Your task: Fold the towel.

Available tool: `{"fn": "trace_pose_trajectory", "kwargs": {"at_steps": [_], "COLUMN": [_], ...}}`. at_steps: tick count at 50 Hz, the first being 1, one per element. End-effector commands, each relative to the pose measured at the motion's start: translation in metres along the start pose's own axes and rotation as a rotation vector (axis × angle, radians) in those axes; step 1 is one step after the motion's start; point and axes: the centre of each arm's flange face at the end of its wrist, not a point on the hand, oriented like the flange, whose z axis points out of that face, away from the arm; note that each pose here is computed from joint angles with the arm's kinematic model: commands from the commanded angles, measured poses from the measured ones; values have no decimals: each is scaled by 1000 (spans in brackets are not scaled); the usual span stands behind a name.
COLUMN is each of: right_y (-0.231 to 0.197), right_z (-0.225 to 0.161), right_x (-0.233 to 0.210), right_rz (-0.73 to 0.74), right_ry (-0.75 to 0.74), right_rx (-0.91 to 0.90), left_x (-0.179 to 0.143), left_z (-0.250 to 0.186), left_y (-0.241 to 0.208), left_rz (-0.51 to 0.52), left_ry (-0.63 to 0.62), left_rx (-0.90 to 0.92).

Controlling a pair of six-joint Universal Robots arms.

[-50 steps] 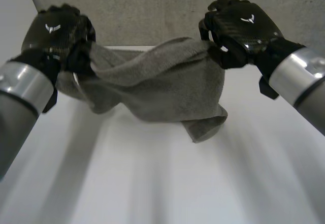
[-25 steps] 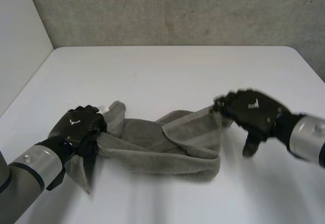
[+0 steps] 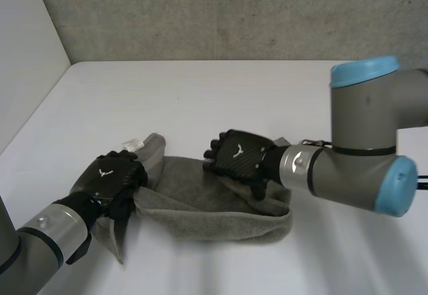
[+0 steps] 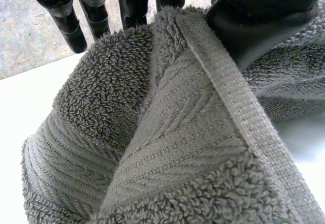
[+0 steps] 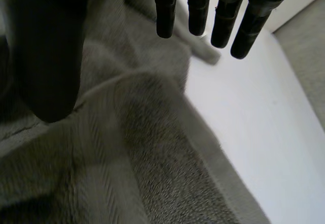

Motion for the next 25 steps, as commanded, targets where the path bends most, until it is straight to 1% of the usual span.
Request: {"fn": "trace_pose_trajectory", "kwargs": {"at_steps": [1,3,4,6,20,25], "right_y": [23,30,30,34,34,34], "right_z": [20,25,25,26,21,13], "right_x": [-10,-14,-14,-17,-12,-10], "right_rz": [-131,-189,-189,-237,-281,-337], "right_ry": [-17,-33,-33,-39,-7,5], "right_rx": [-119,-142,-142,-151,-139,-152], "left_x": [0,0,0,0,-4,-5], "left_z": [0,0,0,0,0,0], "left_y": [1,1,1,1,-1,-1], "left_rz": [-1,-1,-1,-1,-4,-5], "left_ry": [-2,-1,-1,-1,-13,-19], "left_rx": [-2,0,0,0,5,6]}}
